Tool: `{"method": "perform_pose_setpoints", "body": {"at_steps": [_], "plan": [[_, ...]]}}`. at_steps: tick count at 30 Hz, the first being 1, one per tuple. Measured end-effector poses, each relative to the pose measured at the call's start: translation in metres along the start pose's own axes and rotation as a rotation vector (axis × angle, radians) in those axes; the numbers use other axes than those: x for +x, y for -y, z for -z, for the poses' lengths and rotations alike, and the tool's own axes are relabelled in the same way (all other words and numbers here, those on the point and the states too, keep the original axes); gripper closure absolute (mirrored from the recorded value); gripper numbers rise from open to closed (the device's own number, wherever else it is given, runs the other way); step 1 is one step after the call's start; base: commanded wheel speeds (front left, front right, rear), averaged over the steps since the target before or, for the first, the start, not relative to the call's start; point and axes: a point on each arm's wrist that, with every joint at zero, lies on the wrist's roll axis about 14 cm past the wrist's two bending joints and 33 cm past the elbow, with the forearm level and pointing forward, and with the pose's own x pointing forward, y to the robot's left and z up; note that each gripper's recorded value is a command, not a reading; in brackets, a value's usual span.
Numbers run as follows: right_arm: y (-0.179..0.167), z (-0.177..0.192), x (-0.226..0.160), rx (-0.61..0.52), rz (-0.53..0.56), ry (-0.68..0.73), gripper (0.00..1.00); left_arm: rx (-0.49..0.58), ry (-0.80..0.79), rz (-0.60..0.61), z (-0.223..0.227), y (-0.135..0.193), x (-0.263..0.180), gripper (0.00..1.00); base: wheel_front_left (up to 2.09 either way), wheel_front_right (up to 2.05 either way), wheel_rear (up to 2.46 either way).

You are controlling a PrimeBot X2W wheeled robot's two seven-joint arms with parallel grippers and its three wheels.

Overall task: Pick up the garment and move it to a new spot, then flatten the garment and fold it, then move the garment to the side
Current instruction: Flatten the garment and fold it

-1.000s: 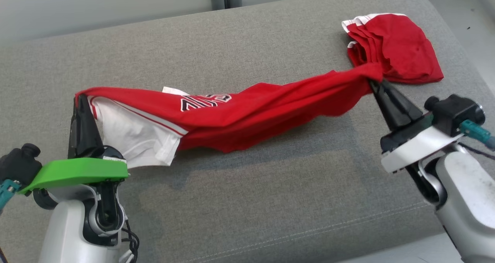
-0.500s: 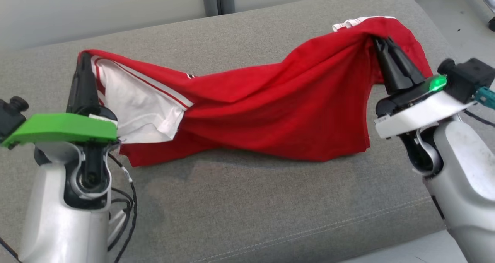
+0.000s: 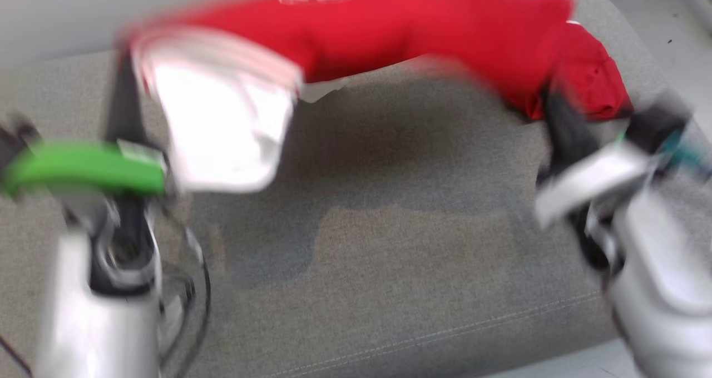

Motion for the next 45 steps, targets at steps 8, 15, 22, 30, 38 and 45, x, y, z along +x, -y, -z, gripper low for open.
{"method": "perform_pose_setpoints", "body": {"at_steps": [8, 15, 22, 30, 38, 45], "plan": [[-0.012, 0.168, -0.13, 0.144, 0.094, -0.583, 1.0, 0.007, -0.348, -0.551, 0.103, -0.171, -0.137, 1.0, 0.0, 0.0, 0.0], [-0.01, 0.166, -0.104, 0.13, 0.074, -0.542, 1.0, 0.014, -0.372, -0.565, 0.111, -0.177, -0.139, 1.0, 0.0, 0.0, 0.0], [-0.014, 0.171, -0.107, 0.104, 0.045, -0.568, 1.0, 0.074, -0.337, -0.528, 0.105, -0.17, -0.126, 1.0, 0.0, 0.0, 0.0], [-0.014, 0.182, -0.133, 0.114, 0.066, -0.621, 0.0, 0.156, -0.36, -0.524, 0.103, -0.174, -0.136, 0.0, 0.0, 0.0, 0.0], [-0.014, 0.187, -0.152, 0.147, 0.098, -0.647, 0.0, 0.214, -0.43, -0.556, 0.107, -0.183, -0.175, 0.0, 0.0, 0.0, 0.0], [-0.001, 0.177, -0.15, 0.141, 0.129, -0.611, 0.0, 0.184, -0.535, -0.522, 0.129, -0.167, -0.205, 0.0, 0.0, 0.0, 0.0]]}}
